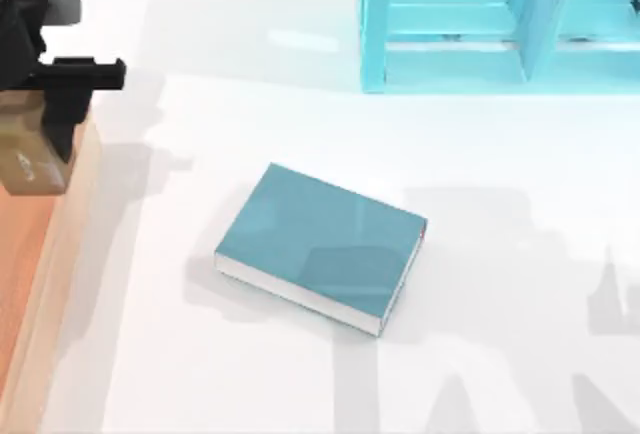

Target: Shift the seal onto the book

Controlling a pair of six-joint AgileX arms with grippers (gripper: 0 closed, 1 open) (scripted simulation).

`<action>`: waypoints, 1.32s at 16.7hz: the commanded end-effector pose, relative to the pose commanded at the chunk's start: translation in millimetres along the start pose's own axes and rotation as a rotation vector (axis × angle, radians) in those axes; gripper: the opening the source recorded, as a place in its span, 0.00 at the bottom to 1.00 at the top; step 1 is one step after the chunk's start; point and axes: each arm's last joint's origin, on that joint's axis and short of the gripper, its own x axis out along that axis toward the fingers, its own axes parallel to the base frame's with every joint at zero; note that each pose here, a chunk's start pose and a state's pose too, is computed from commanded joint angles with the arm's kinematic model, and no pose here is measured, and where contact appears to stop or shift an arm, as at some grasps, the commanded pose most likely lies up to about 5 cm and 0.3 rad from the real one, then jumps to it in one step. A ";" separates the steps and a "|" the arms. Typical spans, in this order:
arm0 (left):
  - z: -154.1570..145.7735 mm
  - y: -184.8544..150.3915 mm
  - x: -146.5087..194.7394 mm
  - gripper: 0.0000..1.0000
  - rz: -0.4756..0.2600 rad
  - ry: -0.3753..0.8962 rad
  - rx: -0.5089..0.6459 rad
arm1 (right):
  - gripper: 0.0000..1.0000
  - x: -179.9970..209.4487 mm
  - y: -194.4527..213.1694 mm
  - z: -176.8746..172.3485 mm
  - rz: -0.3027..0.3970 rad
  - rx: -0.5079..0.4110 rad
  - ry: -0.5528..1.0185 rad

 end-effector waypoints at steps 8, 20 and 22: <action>0.6 -10.4 -7.3 0.00 0.000 -0.032 0.002 | 1.00 0.0 0.0 0.0 0.000 0.000 0.000; 18.3 -181.8 59.7 0.00 0.014 -0.009 0.003 | 1.00 0.0 0.0 0.0 0.000 0.000 0.000; 13.2 -212.5 72.9 0.00 0.010 -0.018 0.002 | 1.00 0.0 0.0 0.0 0.000 0.000 0.000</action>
